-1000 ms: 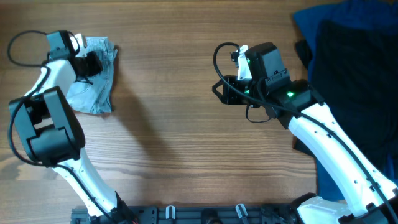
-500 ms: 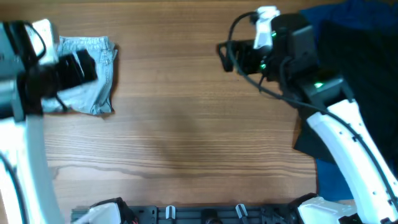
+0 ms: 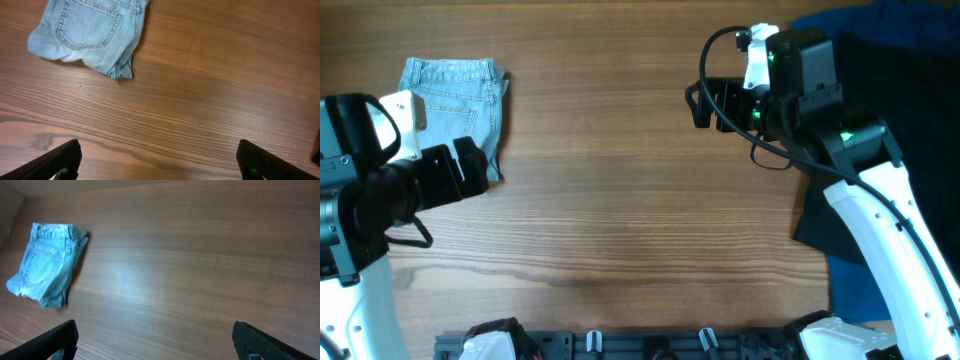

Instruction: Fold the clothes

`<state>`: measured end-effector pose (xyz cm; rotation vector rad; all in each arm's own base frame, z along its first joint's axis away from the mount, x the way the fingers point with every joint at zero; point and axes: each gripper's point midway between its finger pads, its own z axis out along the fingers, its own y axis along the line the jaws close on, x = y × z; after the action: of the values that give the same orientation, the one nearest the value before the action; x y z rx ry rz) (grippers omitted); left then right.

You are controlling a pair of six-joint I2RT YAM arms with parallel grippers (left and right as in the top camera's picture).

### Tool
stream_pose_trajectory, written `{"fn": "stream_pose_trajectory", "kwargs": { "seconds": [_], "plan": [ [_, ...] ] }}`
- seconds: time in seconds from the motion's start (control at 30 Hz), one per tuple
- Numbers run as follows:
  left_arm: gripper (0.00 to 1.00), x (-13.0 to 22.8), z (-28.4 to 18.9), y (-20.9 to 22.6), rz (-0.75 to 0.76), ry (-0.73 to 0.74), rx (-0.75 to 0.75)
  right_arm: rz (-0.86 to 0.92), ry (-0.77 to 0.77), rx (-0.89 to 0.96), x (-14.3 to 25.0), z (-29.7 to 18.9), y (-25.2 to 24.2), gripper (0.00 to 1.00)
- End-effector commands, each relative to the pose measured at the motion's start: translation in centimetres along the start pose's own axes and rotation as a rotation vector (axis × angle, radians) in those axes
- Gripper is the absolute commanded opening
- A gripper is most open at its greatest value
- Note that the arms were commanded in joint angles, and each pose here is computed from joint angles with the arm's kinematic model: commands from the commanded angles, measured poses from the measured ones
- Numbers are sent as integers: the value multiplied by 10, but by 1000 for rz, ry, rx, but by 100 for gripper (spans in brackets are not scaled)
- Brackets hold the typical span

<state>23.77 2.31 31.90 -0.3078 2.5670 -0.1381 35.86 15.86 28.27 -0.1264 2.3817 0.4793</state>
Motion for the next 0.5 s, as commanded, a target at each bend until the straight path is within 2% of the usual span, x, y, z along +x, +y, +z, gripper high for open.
{"fn": "stream_pose_trajectory", "kwargs": {
  "seconds": [0.0, 0.03, 0.07, 0.1, 0.2, 0.27, 0.33, 0.47],
  "plan": [
    [100, 2, 1, -1, 12, 4, 4, -8, 56, -119, 11, -12, 22, 99],
    [100, 2, 1, -1, 12, 5, 4, -13, 79, -105, 17, -12, 19, 99],
    [100, 2, 1, -1, 12, 5, 4, -8, 75, -73, 16, -11, 13, 84],
    [100, 2, 1, -1, 12, 5, 4, -4, 69, -72, 15, -12, 11, 83],
    [100, 2, 1, -1, 12, 5, 4, -10, 49, -81, 11, -17, 12, 84],
    [100, 2, 1, -1, 12, 5, 4, -35, 14, -91, 6, -28, 15, 88],
    [100, 2, 1, -1, 12, 5, 4, -65, -100, -119, -14, -50, 23, 92],
    [100, 2, 1, -1, 12, 5, 4, -372, -348, -120, -46, -104, 38, 92]
  ]
}}
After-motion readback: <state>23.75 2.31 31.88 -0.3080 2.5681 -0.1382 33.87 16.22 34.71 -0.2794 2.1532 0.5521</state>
